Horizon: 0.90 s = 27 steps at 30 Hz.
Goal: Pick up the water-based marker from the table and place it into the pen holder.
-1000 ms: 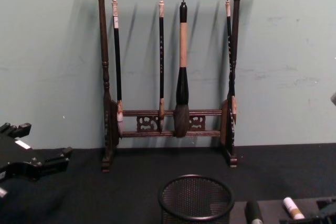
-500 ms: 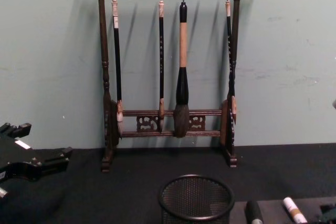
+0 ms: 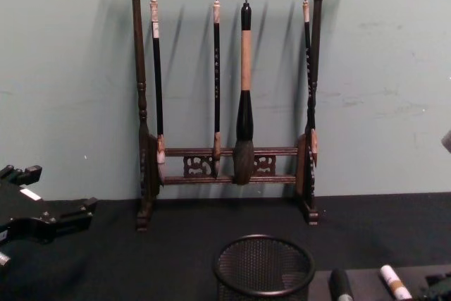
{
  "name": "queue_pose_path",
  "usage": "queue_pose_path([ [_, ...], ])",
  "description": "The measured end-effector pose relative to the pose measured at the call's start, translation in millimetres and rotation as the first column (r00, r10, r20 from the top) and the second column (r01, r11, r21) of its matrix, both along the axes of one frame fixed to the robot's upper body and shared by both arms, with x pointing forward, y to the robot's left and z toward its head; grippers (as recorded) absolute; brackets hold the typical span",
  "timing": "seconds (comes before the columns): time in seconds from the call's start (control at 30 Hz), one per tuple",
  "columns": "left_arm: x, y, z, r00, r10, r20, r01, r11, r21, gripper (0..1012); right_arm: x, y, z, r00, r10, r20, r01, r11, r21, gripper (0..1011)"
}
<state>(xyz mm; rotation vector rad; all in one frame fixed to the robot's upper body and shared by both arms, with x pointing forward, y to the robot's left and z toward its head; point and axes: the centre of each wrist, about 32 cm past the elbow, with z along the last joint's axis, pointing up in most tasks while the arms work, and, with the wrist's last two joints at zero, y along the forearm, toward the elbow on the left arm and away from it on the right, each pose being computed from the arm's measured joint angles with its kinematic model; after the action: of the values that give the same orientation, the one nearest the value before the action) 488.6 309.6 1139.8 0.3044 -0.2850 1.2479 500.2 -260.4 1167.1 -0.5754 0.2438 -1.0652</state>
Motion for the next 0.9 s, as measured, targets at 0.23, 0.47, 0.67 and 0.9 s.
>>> queue_pose_path([
  [0.23,0.0,0.0,0.0,1.0000,0.000,0.000,0.000,1.0000,0.000,1001,1.5,0.3,-0.1,1.000,0.002,0.001,-0.002,1.000,0.003,1000],
  [0.47,0.0,0.0,0.0,1.0000,0.000,0.000,0.000,1.0000,0.000,1001,3.3,0.5,-1.1,1.000,0.003,0.002,-0.003,1.000,0.005,1000],
  [0.67,0.0,0.0,0.0,1.0000,0.000,0.000,0.000,1.0000,0.000,1001,4.2,0.9,-1.8,1.000,0.009,0.003,-0.009,1.000,0.008,1000],
  [0.9,0.0,0.0,0.0,1.0000,0.000,0.000,0.000,1.0000,0.000,1001,4.8,1.1,-2.4,1.000,0.014,0.002,-0.014,1.000,0.005,1002],
])
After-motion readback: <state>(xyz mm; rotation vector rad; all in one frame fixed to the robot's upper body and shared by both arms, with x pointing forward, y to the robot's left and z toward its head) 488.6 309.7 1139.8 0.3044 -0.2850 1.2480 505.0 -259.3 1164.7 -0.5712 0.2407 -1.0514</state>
